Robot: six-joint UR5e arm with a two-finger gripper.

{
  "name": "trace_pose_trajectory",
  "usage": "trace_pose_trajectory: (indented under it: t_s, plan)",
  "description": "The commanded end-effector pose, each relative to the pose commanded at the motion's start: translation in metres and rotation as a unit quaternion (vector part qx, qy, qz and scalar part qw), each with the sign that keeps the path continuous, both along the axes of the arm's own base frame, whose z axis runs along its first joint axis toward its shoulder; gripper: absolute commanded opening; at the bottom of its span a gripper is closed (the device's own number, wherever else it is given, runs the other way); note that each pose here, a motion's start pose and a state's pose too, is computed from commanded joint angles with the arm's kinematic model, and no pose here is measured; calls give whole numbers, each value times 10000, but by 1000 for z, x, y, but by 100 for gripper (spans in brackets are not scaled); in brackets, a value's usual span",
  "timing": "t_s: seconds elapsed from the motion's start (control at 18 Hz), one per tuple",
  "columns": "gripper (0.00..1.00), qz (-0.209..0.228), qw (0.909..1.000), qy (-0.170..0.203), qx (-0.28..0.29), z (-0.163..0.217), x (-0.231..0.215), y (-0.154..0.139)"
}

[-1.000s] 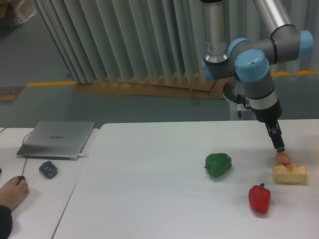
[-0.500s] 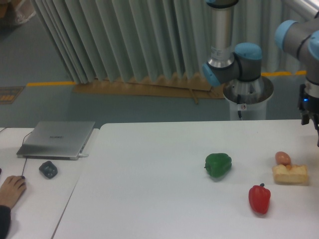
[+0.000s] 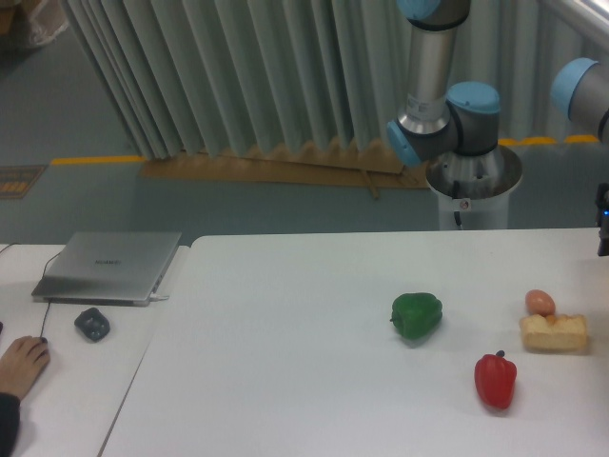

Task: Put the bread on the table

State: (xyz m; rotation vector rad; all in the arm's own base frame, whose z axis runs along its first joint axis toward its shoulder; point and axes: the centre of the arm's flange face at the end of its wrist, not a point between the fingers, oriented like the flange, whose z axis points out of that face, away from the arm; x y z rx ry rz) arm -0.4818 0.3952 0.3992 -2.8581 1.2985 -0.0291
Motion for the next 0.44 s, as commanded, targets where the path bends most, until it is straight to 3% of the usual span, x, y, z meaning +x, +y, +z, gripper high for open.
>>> trace_pose_trajectory:
  t_s: [0.44]
  plan:
    - [100,16,10000,7,4,0,-1,-2]
